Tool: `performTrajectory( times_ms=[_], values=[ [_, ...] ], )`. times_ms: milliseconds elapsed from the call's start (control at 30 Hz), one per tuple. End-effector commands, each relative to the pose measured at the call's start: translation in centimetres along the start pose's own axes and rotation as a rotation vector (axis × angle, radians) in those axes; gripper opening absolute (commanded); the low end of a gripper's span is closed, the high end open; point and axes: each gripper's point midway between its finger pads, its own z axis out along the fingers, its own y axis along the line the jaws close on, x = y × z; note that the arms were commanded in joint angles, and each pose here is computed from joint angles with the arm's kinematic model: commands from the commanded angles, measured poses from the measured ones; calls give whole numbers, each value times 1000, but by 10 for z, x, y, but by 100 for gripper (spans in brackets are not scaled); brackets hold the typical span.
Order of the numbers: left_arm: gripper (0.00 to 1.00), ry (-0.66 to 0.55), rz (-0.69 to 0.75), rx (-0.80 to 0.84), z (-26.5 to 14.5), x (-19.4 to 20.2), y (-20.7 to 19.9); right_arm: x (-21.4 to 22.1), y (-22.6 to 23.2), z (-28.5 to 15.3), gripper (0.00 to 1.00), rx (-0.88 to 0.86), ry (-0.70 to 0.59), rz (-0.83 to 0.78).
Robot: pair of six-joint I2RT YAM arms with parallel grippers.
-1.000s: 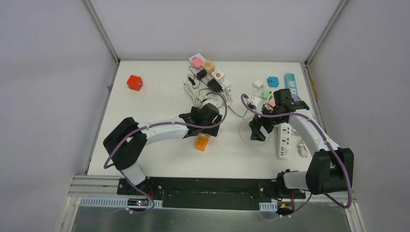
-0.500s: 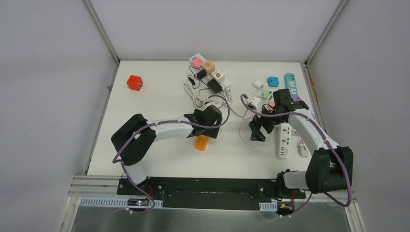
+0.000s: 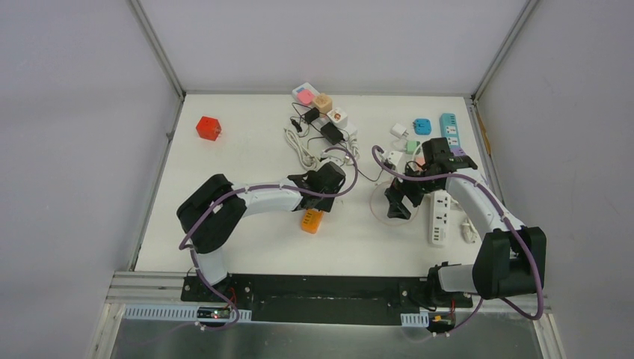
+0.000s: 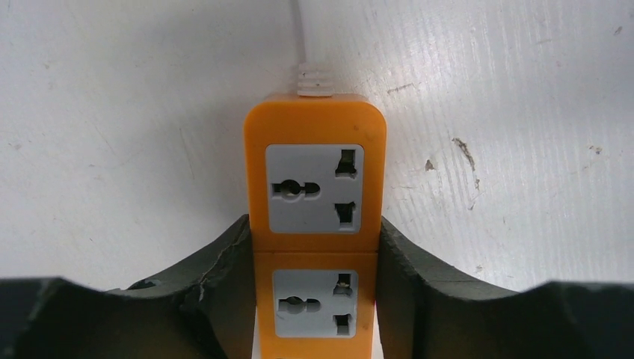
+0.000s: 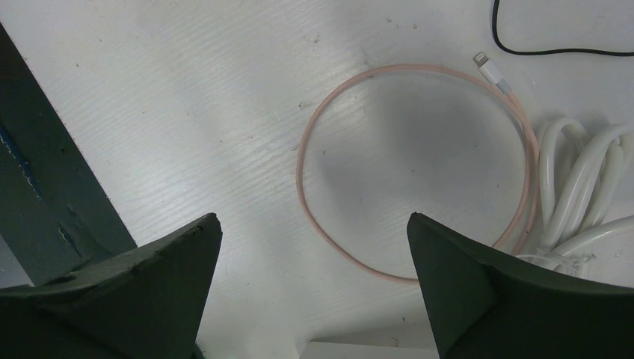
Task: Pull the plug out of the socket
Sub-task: Move the socket to the corner of the board.
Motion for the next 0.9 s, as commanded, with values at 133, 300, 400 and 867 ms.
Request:
performTrajectory(
  times_ms=[133, 300, 400, 867],
  values=[
    [8, -11, 33, 19, -6, -12, -7, -4, 0, -1, 100, -5, -3, -33],
    [0, -64, 54, 41, -27, -29, -5, -4, 0, -1, 100, -5, -3, -35],
    [0, -112, 67, 47, -43, -42, -2, -3, 0, -1, 100, -5, -1, -34],
    [0, -299, 120, -1, -103, -88, 22, -3, 0, -1, 100, -7, 0, -33]
  ],
)
